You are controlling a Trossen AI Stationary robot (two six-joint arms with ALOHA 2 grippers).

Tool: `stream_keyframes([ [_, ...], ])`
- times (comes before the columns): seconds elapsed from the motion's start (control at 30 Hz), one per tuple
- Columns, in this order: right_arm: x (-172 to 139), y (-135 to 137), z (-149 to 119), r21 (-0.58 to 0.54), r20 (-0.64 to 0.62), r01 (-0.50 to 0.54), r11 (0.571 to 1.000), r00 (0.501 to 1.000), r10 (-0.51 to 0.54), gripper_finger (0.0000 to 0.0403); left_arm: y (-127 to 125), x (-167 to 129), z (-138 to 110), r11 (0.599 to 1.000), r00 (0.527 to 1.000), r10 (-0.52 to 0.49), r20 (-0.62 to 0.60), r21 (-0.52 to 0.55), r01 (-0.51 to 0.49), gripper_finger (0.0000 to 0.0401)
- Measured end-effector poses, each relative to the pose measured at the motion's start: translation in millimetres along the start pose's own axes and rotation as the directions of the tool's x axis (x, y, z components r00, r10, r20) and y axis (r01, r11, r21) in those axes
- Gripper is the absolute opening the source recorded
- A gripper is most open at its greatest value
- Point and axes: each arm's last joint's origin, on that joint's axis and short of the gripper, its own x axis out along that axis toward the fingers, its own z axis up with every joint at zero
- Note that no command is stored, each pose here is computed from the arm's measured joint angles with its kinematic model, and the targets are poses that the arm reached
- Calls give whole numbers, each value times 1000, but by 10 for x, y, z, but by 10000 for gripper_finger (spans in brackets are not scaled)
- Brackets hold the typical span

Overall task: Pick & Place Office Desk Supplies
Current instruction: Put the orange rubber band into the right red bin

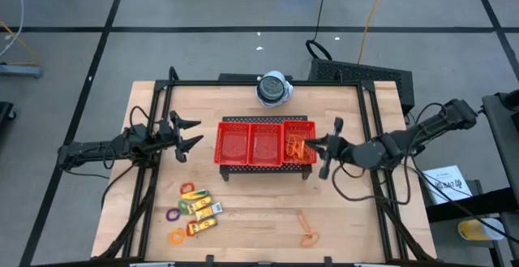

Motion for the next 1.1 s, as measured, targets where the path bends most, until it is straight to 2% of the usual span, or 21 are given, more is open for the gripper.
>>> stream_keyframes([
  [0.27,110,-136,-3,4,-15,79,997,997,-79,8,0,0,0,1000,1000,0,0,0,0,267],
  [0.6,129,-164,-29,-8,-38,93,996,995,-94,85,0,0,1,1000,1000,0,0,0,0,267],
  [0.8,125,-167,-84,45,-83,100,994,992,-96,129,0,0,1,1000,1000,0,0,0,0,267],
  [1.1,115,-175,-163,97,-148,115,989,984,-100,155,0,0,0,1000,1000,0,0,0,0,267],
])
